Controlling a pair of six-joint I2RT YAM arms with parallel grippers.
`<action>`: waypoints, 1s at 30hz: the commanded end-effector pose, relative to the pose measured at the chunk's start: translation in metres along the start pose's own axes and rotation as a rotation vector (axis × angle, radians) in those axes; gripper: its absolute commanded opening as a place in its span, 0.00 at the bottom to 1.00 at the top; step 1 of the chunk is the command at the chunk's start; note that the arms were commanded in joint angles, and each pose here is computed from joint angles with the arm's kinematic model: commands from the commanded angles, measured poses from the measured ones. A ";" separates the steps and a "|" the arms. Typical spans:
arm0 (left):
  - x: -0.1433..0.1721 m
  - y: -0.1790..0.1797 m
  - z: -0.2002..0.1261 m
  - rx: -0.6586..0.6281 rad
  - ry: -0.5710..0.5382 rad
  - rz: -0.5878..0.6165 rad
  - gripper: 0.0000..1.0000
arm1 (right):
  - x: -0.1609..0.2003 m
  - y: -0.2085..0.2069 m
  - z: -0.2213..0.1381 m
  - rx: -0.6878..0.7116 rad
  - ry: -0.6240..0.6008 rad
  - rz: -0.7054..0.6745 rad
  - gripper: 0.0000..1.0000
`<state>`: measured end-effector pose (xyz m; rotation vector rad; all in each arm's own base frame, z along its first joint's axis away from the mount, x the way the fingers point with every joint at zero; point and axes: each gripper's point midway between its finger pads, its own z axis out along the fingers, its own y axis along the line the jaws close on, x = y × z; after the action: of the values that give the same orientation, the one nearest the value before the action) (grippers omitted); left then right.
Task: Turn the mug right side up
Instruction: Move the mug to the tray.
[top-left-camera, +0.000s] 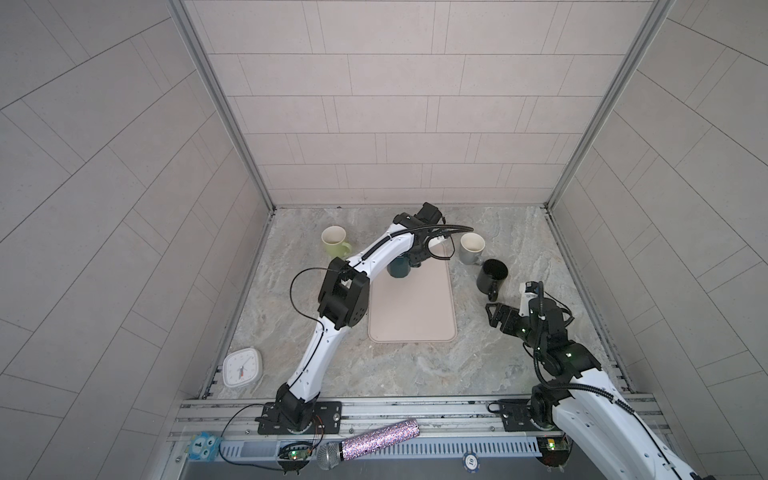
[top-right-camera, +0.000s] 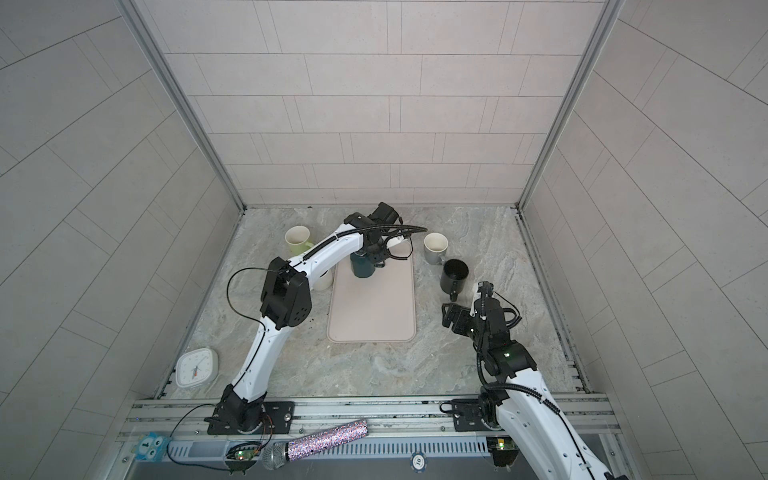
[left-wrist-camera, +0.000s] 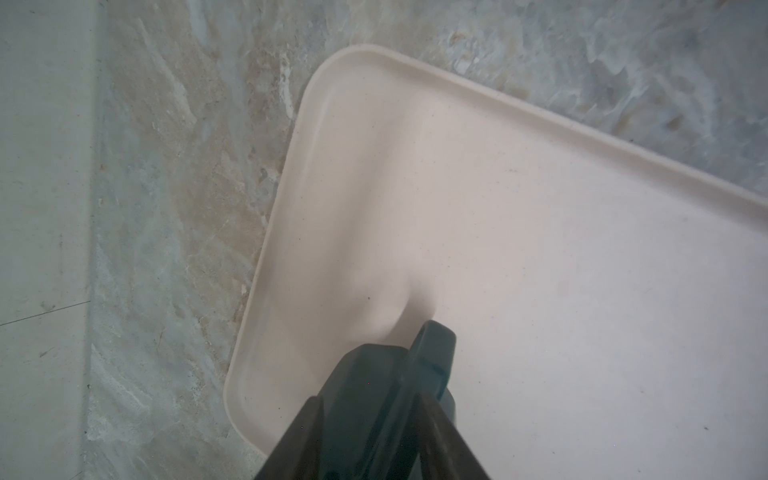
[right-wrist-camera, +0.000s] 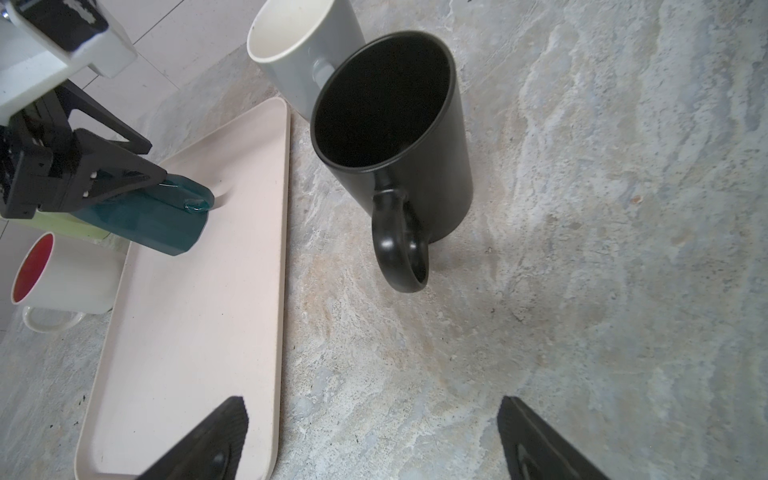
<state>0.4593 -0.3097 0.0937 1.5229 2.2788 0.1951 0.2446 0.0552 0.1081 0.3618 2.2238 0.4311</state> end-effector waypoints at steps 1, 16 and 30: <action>0.004 -0.005 -0.017 0.031 0.014 0.031 0.42 | 0.001 -0.004 0.001 0.016 -0.003 0.016 0.95; 0.028 -0.009 -0.037 0.053 0.112 0.119 0.45 | 0.000 -0.002 0.003 0.010 0.009 0.007 0.95; 0.026 -0.022 -0.061 0.095 0.070 0.086 0.56 | 0.003 0.000 0.004 -0.003 0.015 0.013 0.95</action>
<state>0.4236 -0.2882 0.1187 1.6942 2.3017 0.2122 0.2440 0.0571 0.1022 0.3606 2.2520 0.4347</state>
